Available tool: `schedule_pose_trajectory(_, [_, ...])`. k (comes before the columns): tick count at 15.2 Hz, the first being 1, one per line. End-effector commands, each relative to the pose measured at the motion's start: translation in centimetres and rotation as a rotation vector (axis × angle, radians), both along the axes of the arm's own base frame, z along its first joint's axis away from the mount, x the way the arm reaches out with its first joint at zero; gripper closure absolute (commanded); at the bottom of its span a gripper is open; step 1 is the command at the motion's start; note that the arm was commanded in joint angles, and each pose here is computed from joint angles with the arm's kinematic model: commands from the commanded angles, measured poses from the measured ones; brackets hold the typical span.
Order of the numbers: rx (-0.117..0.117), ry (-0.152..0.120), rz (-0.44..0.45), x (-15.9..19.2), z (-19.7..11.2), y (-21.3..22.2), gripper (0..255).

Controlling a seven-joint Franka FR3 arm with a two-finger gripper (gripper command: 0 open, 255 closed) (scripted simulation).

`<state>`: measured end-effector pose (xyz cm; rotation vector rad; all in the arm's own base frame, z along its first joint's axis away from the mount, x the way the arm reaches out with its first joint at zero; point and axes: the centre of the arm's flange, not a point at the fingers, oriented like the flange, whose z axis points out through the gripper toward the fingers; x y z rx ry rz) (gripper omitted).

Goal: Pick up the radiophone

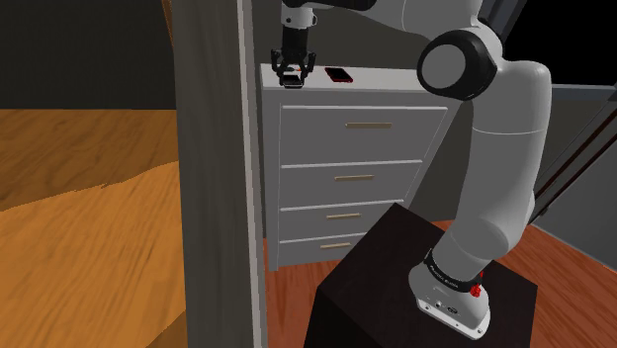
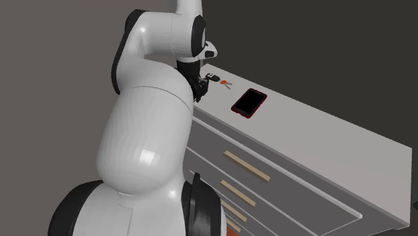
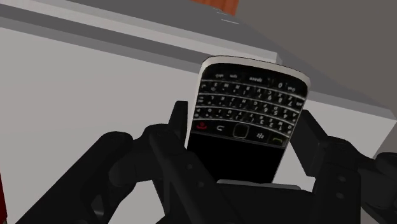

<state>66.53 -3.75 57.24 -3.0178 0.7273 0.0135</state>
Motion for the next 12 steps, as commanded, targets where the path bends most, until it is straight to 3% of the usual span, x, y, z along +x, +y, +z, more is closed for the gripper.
schedule_pose_trajectory(1, [0.000,0.004,0.000,0.0,-0.2,0.0,255])
schedule_pose_trajectory(12, [0.000,0.004,0.000,-0.1,4.7,0.0,255])
